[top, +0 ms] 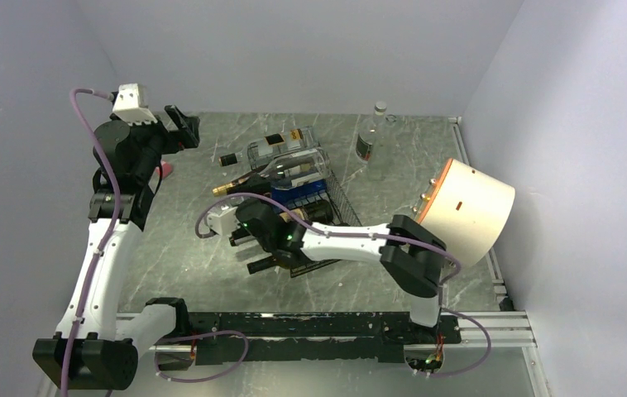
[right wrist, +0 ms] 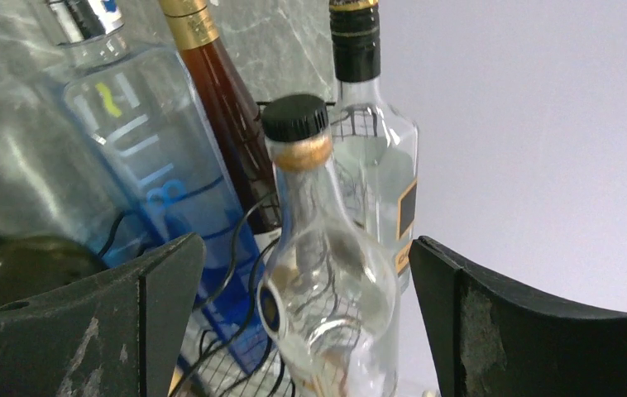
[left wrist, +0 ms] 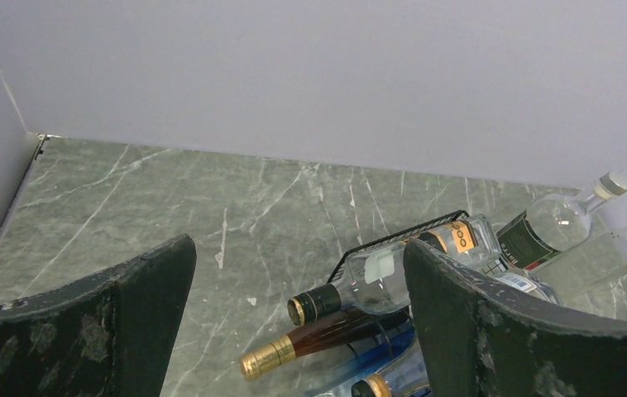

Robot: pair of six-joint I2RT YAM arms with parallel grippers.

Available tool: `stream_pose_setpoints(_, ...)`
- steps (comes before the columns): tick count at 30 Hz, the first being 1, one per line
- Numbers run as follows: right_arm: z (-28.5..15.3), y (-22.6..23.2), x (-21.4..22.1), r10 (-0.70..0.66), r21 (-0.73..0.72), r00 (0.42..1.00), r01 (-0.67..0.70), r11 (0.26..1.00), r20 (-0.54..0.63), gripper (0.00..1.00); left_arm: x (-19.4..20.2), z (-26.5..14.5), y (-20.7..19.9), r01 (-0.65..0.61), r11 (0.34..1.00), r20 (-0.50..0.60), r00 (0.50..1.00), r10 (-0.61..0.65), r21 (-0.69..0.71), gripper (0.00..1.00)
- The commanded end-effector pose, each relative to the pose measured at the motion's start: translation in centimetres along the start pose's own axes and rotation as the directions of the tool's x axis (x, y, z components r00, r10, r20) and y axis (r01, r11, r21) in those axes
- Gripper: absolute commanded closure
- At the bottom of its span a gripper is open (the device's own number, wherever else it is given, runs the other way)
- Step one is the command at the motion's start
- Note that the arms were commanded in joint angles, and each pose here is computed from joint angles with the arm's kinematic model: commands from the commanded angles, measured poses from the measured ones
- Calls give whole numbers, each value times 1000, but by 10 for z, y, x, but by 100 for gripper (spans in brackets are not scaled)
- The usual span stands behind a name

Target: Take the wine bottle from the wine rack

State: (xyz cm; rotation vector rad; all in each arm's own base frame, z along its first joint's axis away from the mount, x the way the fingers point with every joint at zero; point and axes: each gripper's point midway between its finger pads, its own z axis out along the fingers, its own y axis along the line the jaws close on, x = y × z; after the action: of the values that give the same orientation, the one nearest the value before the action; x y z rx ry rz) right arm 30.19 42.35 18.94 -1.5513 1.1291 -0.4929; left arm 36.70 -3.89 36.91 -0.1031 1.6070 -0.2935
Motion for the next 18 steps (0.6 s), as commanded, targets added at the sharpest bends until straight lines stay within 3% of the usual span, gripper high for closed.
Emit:
stream_pose_setpoints(1,26,-23,-13,-19,55,1000,18,998,18,2,-5,0,-1,2,1000,20,1000,-2,3,1)
stream_pose_setpoints(11,52,-32,0,2,105,999,3,994,-42,18,-3,1,-3,9,1000,14,1000,-10,12,1)
stream_pose_setpoints(18,67,-16,10,10,101,999,-5,995,-49,20,-2,1,-1,7,1000,14,1000,-7,4,1)
